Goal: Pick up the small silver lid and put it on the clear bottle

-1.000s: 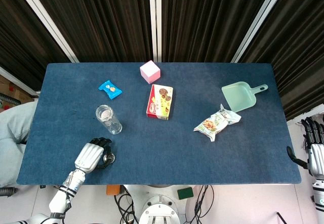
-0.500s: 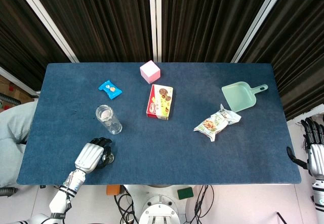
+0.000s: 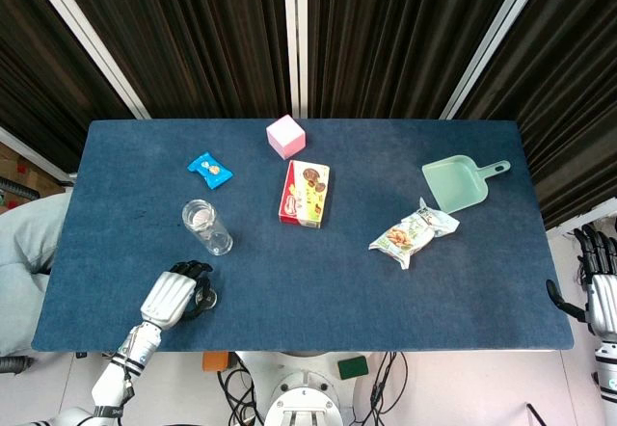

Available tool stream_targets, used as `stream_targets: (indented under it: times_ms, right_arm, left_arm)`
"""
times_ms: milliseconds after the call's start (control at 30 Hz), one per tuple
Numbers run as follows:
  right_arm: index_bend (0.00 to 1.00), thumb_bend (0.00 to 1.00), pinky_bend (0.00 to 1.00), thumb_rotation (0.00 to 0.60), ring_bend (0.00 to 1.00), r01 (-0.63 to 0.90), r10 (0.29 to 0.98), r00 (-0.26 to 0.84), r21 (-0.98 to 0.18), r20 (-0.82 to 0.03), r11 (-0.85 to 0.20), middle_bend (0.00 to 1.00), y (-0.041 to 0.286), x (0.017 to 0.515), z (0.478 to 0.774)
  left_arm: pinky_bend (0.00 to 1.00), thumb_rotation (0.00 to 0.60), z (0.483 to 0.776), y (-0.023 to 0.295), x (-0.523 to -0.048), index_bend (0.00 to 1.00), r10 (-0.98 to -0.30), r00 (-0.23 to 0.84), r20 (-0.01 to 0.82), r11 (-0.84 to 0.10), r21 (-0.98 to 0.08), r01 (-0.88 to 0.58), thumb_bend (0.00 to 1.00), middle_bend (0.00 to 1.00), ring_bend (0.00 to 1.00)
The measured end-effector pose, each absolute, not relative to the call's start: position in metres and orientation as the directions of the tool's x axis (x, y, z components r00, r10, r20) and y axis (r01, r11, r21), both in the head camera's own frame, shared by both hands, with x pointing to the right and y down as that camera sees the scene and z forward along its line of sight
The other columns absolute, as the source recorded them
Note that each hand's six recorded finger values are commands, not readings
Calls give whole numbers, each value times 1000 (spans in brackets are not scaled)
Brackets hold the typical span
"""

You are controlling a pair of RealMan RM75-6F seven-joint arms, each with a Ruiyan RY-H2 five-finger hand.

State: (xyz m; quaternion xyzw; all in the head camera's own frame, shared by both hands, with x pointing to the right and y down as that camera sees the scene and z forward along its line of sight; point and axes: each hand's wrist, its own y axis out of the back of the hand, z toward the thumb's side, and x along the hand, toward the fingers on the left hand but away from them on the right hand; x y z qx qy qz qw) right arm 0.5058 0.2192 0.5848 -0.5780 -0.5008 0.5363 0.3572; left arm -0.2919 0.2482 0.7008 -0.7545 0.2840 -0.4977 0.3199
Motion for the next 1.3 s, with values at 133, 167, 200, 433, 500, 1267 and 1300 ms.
stream_targets:
  times_ms: [133, 167, 200, 433, 500, 1267, 1300]
  right_arm:
    - [0, 299, 0, 600, 0, 193, 964, -75, -952, -257, -238, 0, 219, 505, 583]
    - [0, 299, 0, 600, 0, 193, 964, -74, -952, -256, -238, 0, 219, 505, 583]
    - [0, 300, 0, 600, 0, 193, 964, -73, -952, -256, -238, 0, 219, 505, 583]
    - [0, 299, 0, 600, 0, 190, 964, -64, -952, -257, -241, 0, 218, 501, 583]
    - [0, 299, 0, 600, 0, 188, 964, -61, -951, -260, -245, 0, 219, 500, 584]
    - [0, 300, 0, 600, 0, 184, 958, -42, -945, -282, -270, 0, 217, 490, 590]
    - [0, 300, 0, 600, 0, 184, 958, -43, -945, -282, -270, 0, 217, 491, 590]
  left_arm:
    - [276, 600, 691, 246, -301, 608, -761, 330, 559, -619, -778, -110, 453, 271, 220]
    - [275, 600, 688, 245, -304, 608, -766, 324, 555, -613, -782, -109, 453, 271, 220]
    - [275, 600, 685, 244, -307, 608, -773, 317, 550, -605, -789, -108, 453, 271, 220]
    - [276, 600, 653, 228, -345, 608, -824, 247, 511, -543, -835, -85, 463, 271, 220]
    - [276, 600, 643, 220, -355, 608, -836, 231, 498, -524, -849, -69, 469, 268, 220]
    - [263, 600, 539, 75, -287, 608, -814, 444, 374, -418, -909, 0, 467, 236, 219]
    - [263, 600, 541, 73, -283, 609, -809, 449, 380, -424, -906, 2, 466, 236, 219]
